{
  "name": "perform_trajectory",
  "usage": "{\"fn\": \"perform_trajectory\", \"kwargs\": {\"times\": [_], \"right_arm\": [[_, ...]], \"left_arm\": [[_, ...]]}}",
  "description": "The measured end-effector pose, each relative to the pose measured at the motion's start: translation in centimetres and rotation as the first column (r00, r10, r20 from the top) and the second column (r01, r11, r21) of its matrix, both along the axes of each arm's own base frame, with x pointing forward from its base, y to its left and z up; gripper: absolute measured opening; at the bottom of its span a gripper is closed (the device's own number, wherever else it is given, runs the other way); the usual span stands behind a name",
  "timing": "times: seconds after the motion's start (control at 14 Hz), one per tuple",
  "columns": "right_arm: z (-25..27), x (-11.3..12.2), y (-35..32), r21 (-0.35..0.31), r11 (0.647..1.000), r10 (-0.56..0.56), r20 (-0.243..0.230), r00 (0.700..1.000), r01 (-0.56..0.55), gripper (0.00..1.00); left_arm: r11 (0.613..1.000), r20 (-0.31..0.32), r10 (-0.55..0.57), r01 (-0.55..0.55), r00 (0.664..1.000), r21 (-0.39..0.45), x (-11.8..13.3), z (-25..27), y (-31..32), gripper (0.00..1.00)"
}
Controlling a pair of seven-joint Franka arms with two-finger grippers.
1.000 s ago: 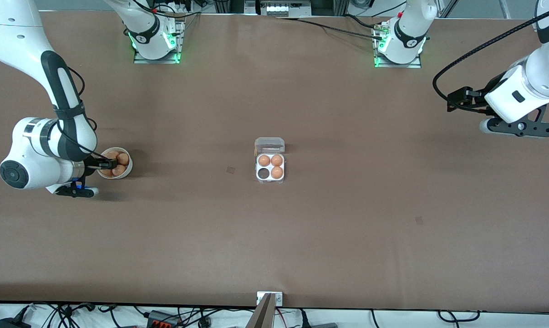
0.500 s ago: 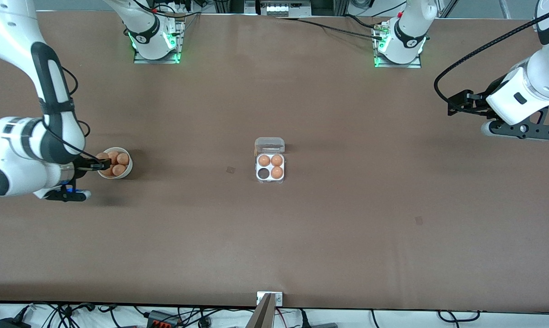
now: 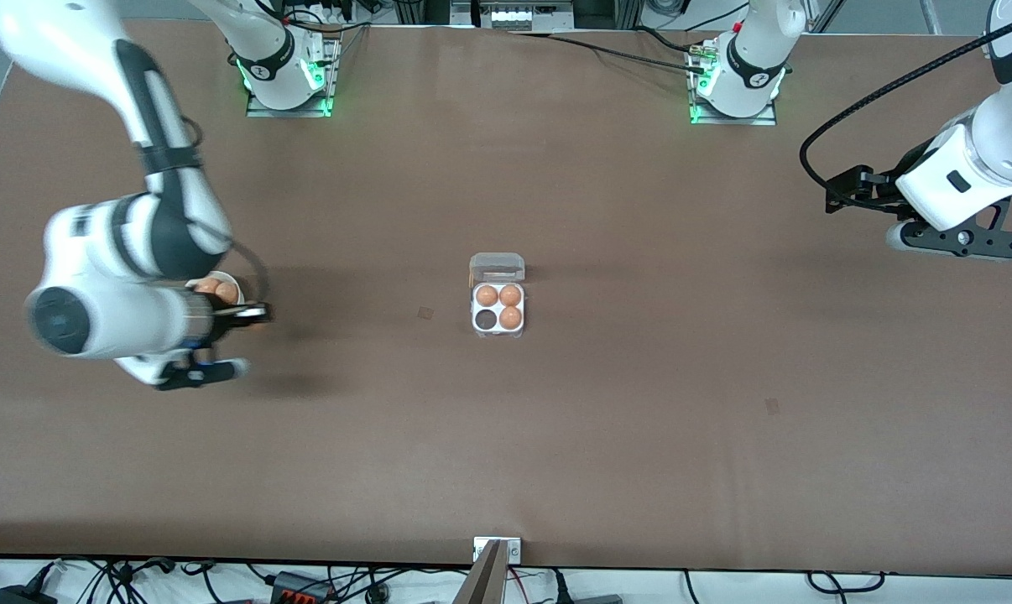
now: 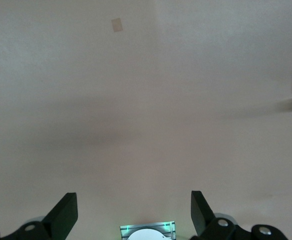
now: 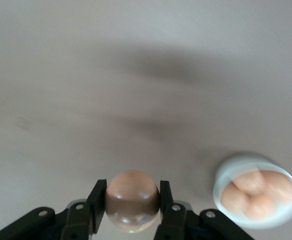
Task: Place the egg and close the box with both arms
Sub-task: 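Lift the egg and carry it to the empty carton slot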
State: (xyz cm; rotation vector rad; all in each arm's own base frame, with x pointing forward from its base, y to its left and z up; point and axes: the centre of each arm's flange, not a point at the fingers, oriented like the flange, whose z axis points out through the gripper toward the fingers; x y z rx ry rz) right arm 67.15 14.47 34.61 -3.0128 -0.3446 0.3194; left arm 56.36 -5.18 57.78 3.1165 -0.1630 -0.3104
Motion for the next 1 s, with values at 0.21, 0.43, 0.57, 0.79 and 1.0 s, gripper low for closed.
{"fn": "perform_trajectory", "kwargs": {"times": [0.21,0.43,0.57,0.79,1.0], "right_arm": [[-0.1,-0.5,7.9,0.042,0.996,0.076,0.106,0.991,-0.081,0.47],[-2.0,-1.3,12.8,0.126,0.989,0.062,0.126,0.990,-0.078,0.47],[-3.1,-2.1,15.8,0.141,0.988,0.039,0.134,0.990,-0.058,0.47],[-4.4,-3.8,20.7,0.149,0.989,-0.019,0.156,0.988,-0.005,0.47],[-6.5,-5.3,24.6,0.161,0.986,-0.065,0.175,0.982,0.037,0.47]], "left_arm": [[1.000,0.001,-0.002,0.002,1.000,0.000,0.0,0.0,0.0,1.00],[1.000,0.001,-0.002,0.002,1.000,-0.001,0.0,0.0,0.0,1.00],[1.000,0.002,-0.003,0.003,1.000,-0.001,0.0,0.1,0.0,1.00],[1.000,0.003,-0.003,0.003,1.000,-0.001,0.0,0.1,0.0,1.00],[1.000,0.003,-0.003,0.003,1.000,-0.001,0.0,0.1,0.0,1.00]]}}
